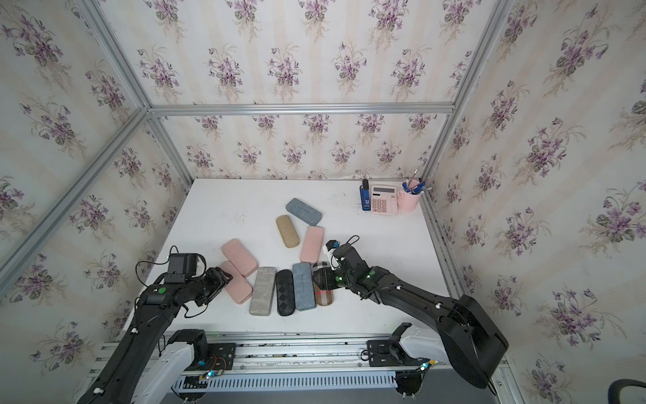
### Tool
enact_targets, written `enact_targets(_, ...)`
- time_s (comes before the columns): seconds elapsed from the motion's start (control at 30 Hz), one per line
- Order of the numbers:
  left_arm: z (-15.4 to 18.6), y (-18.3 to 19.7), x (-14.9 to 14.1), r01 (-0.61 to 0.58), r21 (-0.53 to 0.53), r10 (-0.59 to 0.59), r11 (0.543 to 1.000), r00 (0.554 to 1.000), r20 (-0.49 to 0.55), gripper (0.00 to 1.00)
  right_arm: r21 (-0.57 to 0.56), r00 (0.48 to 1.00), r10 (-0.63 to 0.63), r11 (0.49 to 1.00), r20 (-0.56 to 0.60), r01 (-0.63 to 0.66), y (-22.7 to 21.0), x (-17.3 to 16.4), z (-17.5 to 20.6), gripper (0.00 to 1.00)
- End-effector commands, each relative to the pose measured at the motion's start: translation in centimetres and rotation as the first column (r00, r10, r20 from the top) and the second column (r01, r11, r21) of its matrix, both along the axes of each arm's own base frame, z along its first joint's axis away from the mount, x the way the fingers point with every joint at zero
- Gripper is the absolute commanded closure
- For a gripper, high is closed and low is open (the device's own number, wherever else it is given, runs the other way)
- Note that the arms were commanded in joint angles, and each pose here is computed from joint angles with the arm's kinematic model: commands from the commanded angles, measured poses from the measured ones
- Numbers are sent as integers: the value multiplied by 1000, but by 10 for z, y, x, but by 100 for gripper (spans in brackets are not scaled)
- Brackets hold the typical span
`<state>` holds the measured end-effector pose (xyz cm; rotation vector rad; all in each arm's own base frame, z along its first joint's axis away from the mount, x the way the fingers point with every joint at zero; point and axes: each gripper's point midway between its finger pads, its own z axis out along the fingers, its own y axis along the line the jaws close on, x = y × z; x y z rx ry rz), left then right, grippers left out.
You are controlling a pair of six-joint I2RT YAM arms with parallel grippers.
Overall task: Close the glasses case
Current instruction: Close the glasses case at the center of the board, then move the glasses case to the center of the board.
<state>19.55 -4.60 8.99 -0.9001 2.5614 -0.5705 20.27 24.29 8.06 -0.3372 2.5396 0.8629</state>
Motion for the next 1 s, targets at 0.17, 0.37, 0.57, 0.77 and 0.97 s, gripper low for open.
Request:
enact_targets(0.17, -34, -25, -8, 108, 95, -98, 990, 990, -105, 39, -20, 981, -182, 983, -62, 181, -32, -10, -37, 28)
enact_targets(0.37, -14, -2, 4, 20, 178, -9, 984, 998, -63, 34, 14, 989, -135, 991, -68, 136, -12, 0, -35, 28)
enact_targets(0.57, -13, 41, 6, -142, 81, 148, 987, 986, -72, 49, 7, 991, -119, 993, -68, 120, -7, 3, -39, 28)
enact_targets(0.77, -40, 49, 20, -176, 51, 182, 983, 968, -173, 64, 6, 992, -104, 994, -74, 105, -5, 2, -45, 28)
enact_targets(0.97, -55, 44, 30, -124, 70, 136, 990, 971, -194, 69, 21, 992, -92, 995, -86, 94, -6, -5, -47, 28)
